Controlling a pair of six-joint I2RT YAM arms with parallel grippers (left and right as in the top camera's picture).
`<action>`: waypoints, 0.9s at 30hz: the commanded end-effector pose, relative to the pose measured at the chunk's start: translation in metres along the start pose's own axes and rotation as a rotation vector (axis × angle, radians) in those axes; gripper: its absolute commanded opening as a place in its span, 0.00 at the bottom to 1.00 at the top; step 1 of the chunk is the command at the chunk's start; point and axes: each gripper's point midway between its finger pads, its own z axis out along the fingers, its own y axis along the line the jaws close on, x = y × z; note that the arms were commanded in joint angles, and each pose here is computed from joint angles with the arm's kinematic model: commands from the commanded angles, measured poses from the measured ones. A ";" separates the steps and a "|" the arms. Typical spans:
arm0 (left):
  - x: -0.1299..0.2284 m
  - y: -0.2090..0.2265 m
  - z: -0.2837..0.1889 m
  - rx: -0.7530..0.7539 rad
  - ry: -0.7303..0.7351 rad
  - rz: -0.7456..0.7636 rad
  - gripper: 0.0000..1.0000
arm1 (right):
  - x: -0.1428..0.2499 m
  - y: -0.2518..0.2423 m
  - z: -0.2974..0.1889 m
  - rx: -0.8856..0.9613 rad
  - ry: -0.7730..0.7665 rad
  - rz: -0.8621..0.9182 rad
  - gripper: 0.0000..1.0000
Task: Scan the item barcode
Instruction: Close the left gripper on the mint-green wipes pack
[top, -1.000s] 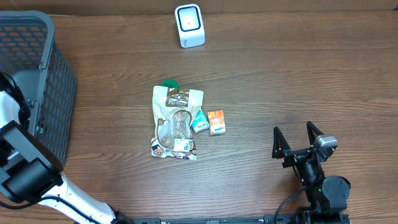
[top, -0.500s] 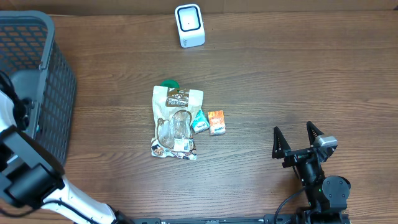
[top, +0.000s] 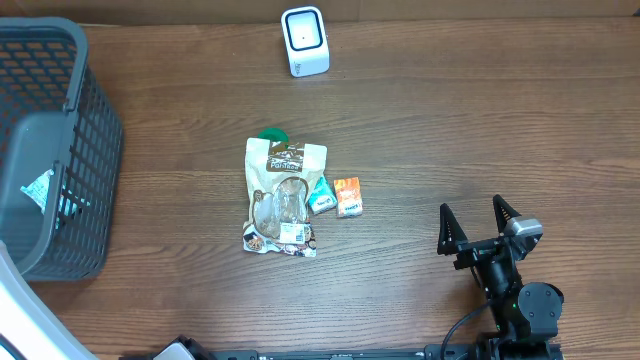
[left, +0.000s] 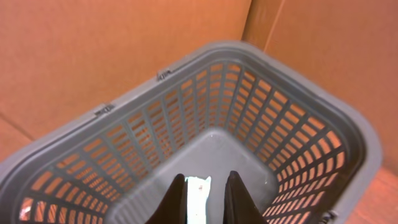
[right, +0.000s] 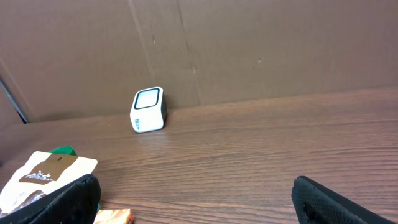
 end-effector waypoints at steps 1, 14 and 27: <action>0.027 -0.003 0.034 -0.006 0.112 -0.016 0.32 | 0.001 -0.002 0.000 0.007 -0.008 -0.005 1.00; 0.172 -0.006 0.156 -0.032 0.636 0.017 0.84 | 0.001 -0.002 0.000 0.007 -0.008 -0.005 1.00; 0.277 0.012 0.210 -0.121 0.924 0.028 0.87 | 0.001 -0.002 0.000 0.007 -0.008 -0.005 1.00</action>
